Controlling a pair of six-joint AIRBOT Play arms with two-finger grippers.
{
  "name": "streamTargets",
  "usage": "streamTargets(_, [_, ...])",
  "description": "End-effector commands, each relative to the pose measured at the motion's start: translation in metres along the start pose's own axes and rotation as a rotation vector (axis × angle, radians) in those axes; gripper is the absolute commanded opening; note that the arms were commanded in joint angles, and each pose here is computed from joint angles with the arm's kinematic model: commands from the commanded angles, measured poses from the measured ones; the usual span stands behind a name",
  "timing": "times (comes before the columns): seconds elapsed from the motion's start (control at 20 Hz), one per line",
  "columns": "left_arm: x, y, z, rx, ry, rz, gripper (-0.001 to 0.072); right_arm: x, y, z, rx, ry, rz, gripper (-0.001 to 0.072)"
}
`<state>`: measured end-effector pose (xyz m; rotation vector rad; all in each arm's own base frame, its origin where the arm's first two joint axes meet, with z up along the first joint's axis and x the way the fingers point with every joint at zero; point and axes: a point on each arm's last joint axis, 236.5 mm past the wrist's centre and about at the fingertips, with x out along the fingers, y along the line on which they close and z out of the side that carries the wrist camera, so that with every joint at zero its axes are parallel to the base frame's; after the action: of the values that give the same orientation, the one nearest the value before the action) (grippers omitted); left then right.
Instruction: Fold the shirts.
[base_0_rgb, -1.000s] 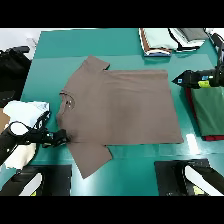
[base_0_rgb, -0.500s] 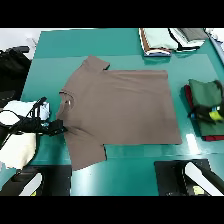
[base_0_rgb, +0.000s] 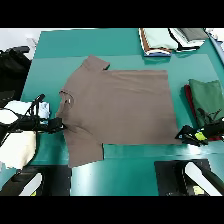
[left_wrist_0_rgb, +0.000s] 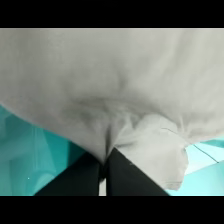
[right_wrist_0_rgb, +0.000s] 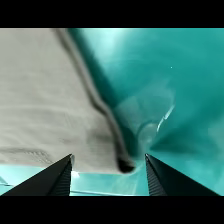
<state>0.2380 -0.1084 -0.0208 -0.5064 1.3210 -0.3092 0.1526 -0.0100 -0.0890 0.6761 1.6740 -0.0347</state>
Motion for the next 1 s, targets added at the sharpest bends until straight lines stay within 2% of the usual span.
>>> streamTargets(0.0, [-0.001, 0.000, 0.001, 0.001, -0.004, 0.000, 0.0024, 0.014, 0.016, -0.006, -0.075, 0.027, -0.003, 0.0501])
streamTargets(0.05, [-0.001, 0.000, 0.000, 0.002, 0.000, -0.001, 0.0025, 0.016, 0.020, -0.009, -0.100, 0.042, -0.008, 0.0445])
streamTargets(0.1, [-0.001, -0.001, 0.000, 0.004, 0.001, -0.001, 0.0024, 0.018, 0.024, -0.013, -0.129, 0.059, -0.014, 0.0281])
streamTargets(0.15, [-0.004, -0.003, 0.003, 0.010, -0.003, -0.002, 0.0024, 0.019, 0.027, -0.016, -0.157, 0.075, -0.021, 0.0151])
streamTargets(0.25, [-0.017, -0.012, 0.016, 0.041, -0.034, -0.004, 0.0023, 0.019, 0.035, -0.018, -0.216, 0.086, -0.035, 0.0016])
streamTargets(0.4, [-0.057, -0.032, 0.047, 0.140, -0.111, 0.023, 0.0023, -0.017, 0.067, 0.008, -0.351, -0.048, -0.050, 0.0015])
streamTargets(0.65, [-0.202, -0.125, 0.115, 0.377, -0.468, 0.003, 0.0023, -0.198, 0.157, 0.048, -0.584, -0.647, -0.042, 0.0015])
streamTargets(0.85, [-0.372, -0.204, 0.101, 0.546, -0.921, 0.014, 0.0022, -0.373, 0.218, -0.003, -0.707, -1.191, 0.002, 0.0015])
streamTargets(0.95, [-0.435, -0.221, 0.068, 0.586, -1.092, 0.037, 0.0022, -0.425, 0.233, -0.038, -0.750, -1.337, 0.014, 0.0014])
